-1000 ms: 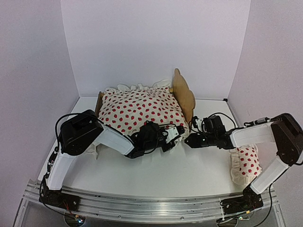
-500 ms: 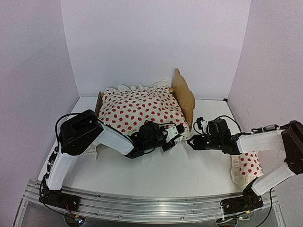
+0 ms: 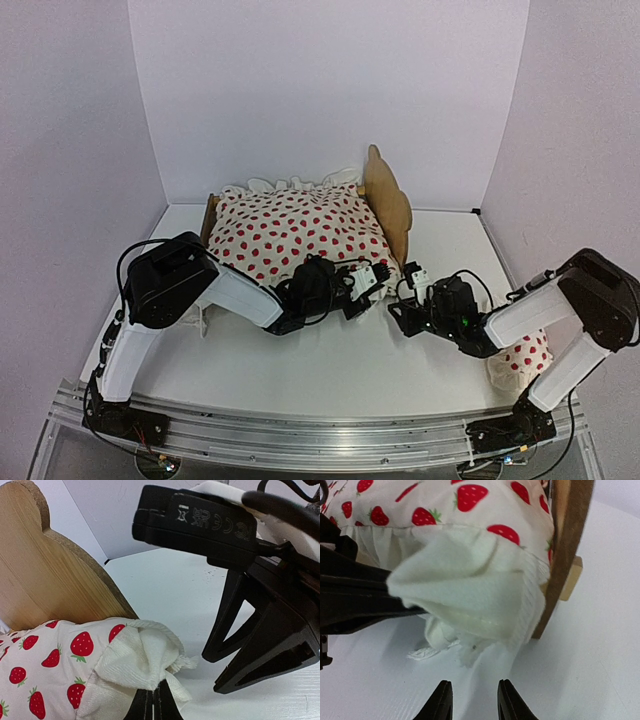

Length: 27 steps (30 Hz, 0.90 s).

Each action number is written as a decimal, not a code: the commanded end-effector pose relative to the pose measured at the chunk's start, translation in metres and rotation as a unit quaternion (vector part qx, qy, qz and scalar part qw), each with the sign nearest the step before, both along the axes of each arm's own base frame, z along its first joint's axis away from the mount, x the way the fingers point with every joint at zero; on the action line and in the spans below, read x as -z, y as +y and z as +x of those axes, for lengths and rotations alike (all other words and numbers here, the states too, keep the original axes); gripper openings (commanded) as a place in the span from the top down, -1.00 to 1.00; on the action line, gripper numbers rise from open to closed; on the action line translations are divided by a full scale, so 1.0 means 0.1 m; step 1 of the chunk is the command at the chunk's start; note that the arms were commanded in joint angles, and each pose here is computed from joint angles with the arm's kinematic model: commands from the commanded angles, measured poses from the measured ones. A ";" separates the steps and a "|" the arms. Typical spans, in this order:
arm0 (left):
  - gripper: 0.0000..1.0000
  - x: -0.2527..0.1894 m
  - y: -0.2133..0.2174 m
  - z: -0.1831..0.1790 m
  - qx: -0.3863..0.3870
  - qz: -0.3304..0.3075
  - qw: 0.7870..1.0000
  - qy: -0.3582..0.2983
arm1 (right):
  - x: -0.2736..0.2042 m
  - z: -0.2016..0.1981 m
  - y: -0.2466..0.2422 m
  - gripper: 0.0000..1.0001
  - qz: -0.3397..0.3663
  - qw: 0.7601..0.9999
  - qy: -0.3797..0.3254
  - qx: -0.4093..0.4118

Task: Set up the pet bed

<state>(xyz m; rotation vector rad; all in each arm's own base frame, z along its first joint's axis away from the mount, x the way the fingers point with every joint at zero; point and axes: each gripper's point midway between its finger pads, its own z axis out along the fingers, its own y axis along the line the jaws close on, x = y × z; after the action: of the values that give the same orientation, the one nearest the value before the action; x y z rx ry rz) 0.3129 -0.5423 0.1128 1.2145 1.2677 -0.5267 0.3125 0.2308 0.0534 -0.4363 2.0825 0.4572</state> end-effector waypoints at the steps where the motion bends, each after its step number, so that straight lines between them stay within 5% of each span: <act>1: 1.00 -0.29 0.01 0.04 -0.001 -0.034 0.999 -0.016 | -0.38 0.22 0.17 0.40 0.017 0.996 -0.088 -0.001; 10: 1.00 -0.28 0.05 0.09 -0.004 -0.040 0.999 -0.008 | -0.33 0.39 0.16 0.52 -0.014 0.994 -0.102 0.021; 19: 1.00 -0.29 0.10 0.15 -0.008 -0.044 0.999 -0.005 | -0.33 0.46 0.12 0.99 -0.016 0.994 -0.097 0.045; 27: 1.00 -0.34 0.19 0.27 -0.028 -0.052 0.998 -0.013 | -0.25 0.12 0.11 1.00 -0.006 0.999 -0.038 -0.004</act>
<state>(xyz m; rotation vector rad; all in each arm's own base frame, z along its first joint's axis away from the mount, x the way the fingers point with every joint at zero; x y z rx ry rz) 0.3309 -0.5292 0.1141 1.1670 1.2880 -0.5289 0.3417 0.2387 0.0682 -0.4388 1.9913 0.3369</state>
